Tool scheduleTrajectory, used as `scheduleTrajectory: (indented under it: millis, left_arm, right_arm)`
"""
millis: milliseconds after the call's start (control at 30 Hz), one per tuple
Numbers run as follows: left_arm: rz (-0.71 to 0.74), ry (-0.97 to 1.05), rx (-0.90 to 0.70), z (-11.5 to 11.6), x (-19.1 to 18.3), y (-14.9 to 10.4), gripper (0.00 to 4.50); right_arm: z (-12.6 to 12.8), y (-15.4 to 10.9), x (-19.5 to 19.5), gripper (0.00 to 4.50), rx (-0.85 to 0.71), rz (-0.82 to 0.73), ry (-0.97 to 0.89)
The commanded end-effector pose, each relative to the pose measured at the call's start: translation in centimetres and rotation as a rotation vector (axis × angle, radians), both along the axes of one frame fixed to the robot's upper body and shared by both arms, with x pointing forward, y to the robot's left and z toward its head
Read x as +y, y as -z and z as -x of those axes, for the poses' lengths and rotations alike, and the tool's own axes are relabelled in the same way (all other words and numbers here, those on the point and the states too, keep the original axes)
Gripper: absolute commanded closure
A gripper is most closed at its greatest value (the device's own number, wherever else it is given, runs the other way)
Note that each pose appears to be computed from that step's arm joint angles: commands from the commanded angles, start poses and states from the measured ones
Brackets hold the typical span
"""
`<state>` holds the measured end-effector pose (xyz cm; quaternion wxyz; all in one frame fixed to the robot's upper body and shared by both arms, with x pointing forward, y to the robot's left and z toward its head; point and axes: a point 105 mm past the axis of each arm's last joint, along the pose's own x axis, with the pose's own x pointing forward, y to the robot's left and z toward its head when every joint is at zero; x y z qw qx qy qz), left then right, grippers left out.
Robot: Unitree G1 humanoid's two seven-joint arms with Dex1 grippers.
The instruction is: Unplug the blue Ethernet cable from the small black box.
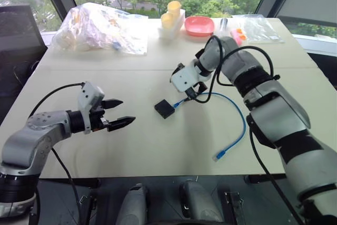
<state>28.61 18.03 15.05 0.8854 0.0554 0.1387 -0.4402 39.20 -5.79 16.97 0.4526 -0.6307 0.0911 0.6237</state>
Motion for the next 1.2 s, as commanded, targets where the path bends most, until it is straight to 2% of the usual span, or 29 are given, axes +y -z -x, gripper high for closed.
scheduleTrajectory:
  millis: [33, 233, 433, 667, 767, 867, 1000, 1200]
  left_arm:
    - [0.003, 0.008, -0.048, -0.2, -0.2, -1.1, 0.00]
    - [-0.002, 0.009, -0.050, -0.4, -0.3, -1.1, 0.00]
    - [-0.016, 0.011, -0.041, -0.4, -0.4, -0.7, 0.00]
    - [-0.014, 0.000, -0.048, -0.5, -0.7, -0.4, 0.00]
    - [-0.006, -0.025, -0.055, -0.5, -0.7, -0.3, 0.00]
    - [-0.009, -0.047, -0.062, -0.5, -0.7, 0.0, 0.00]
    - [0.003, -0.085, -0.078, -0.5, -0.4, -0.3, 0.00]
    - [0.006, -0.106, -0.100, -1.2, -0.3, -0.4, 0.00]
  right_arm:
    - [0.1, 0.9, 0.1, 0.04, 0.023, -0.025, 0.012]
    - [-1.6, 2.9, -0.4, 0.04, -0.107, 0.071, 0.076]
    - [-0.9, 3.4, 3.0, 0.04, -0.046, 0.000, 0.051]
    - [1.1, 5.2, 4.5, 0.04, 0.103, 0.044, 0.002]
    - [1.2, 6.8, 4.5, 0.86, 0.105, 0.079, 0.017]
    - [1.2, 8.5, 4.7, 2.37, 0.085, 0.080, 0.039]
    - [0.8, 8.9, 3.4, 4.29, 0.089, 0.103, 0.094]
    - [0.8, 9.1, 2.4, 4.29, 0.160, 0.041, 0.175]
